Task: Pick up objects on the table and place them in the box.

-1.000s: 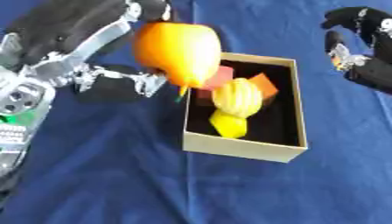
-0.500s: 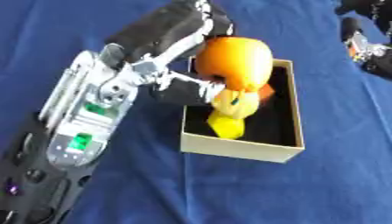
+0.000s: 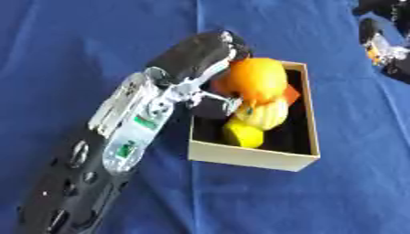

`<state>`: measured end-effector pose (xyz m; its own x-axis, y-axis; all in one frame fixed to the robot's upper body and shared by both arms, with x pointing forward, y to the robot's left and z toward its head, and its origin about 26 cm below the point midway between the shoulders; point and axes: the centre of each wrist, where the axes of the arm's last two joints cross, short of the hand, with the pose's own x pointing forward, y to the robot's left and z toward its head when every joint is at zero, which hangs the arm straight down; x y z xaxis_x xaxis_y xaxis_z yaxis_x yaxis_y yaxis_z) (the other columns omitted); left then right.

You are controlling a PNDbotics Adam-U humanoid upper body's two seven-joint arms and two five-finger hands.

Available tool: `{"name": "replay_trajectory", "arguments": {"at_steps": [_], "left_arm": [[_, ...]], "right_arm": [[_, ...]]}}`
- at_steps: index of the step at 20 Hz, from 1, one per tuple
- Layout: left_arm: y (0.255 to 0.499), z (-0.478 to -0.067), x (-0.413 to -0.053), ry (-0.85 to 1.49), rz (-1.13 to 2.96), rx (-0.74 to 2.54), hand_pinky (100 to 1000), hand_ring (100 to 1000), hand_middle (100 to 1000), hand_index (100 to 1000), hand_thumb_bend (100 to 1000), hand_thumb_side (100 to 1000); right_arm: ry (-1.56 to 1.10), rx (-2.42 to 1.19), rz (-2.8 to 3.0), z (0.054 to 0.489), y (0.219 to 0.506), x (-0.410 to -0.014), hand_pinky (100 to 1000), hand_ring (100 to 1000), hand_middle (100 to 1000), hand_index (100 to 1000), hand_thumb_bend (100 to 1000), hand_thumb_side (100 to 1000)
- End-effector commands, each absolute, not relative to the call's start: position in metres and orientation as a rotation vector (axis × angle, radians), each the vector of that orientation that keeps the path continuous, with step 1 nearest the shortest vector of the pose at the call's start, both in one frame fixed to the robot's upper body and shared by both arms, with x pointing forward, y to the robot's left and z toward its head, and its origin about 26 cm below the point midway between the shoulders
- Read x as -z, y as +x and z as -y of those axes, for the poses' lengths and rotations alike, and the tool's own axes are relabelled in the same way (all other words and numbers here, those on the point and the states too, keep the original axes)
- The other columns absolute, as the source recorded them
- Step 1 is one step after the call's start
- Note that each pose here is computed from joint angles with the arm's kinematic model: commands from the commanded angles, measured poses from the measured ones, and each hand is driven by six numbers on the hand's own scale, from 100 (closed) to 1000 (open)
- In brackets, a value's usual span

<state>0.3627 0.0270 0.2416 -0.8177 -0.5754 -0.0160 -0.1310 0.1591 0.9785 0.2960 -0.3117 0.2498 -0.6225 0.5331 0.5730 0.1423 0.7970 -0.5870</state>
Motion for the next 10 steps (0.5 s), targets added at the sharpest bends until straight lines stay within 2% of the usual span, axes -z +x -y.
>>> {"name": "replay_trajectory", "arguments": {"at_steps": [1, 3, 5, 10], "left_arm": [[0.368, -0.022, -0.236, 0.721, 2.07, 1.753, 823, 786, 758, 873, 233, 267], [0.37, -0.022, -0.233, 0.743, 2.06, 1.784, 855, 821, 793, 918, 303, 336], [0.369, -0.024, -0.235, 0.775, 2.063, 1.795, 876, 842, 806, 918, 411, 415], [0.359, -0.039, -0.25, 0.845, 2.106, 1.798, 894, 863, 823, 936, 545, 460]], "right_arm": [[-0.508, -0.654, 2.222, 0.312, 0.293, -0.258, 983, 905, 700, 803, 100, 447], [-0.509, -0.652, 2.218, 0.312, 0.293, -0.257, 983, 906, 700, 803, 100, 447], [-0.511, -0.653, 2.211, 0.313, 0.293, -0.256, 984, 906, 700, 803, 100, 447], [-0.526, -0.653, 2.186, 0.316, 0.291, -0.251, 984, 906, 700, 804, 100, 448]]}}
